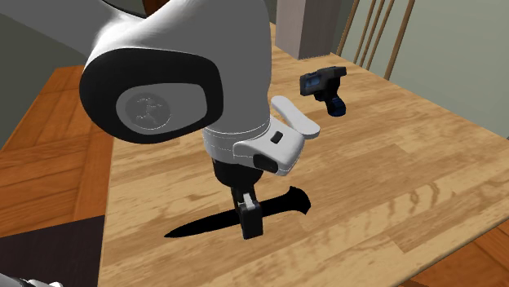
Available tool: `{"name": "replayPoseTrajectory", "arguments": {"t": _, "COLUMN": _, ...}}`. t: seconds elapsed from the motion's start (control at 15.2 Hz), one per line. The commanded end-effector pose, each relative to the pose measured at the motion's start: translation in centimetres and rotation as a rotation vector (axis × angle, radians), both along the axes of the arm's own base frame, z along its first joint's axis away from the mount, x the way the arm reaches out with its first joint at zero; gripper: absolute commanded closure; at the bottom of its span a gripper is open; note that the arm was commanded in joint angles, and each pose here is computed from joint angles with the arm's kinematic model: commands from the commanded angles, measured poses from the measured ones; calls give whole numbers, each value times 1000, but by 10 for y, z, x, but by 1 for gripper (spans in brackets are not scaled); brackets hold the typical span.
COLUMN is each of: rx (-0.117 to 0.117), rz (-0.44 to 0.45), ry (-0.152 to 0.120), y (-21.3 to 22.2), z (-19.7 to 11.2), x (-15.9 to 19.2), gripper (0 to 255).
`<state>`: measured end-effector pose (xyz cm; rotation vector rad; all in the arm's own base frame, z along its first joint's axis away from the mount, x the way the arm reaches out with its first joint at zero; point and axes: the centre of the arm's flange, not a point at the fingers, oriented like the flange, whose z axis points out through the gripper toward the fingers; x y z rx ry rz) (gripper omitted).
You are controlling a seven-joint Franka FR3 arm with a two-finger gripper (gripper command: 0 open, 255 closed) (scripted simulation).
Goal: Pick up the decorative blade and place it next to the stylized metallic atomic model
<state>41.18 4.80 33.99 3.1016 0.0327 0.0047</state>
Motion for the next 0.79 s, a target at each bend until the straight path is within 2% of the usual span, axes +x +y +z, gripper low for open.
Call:
{"name": "replayPoseTrajectory", "arguments": {"t": 0.0, "rx": 0, "rz": 0, "ry": 0, "y": 0, "z": 0, "x": 0, "gripper": 0}}
{"name": "replayPoseTrajectory", "arguments": {"t": 0.07, "rx": 0, "rz": 0, "ry": 0, "y": 0, "z": 0, "x": 0, "gripper": 255}}
{"name": "replayPoseTrajectory", "arguments": {"t": 0.59, "rx": 0, "rz": 0, "ry": 0, "y": 2, "z": -2, "x": 0, "gripper": 255}}
{"name": "replayPoseTrajectory", "arguments": {"t": 0.73, "rx": 0, "rz": 0, "ry": 0, "y": 0, "z": 5, "x": 0, "gripper": 255}}
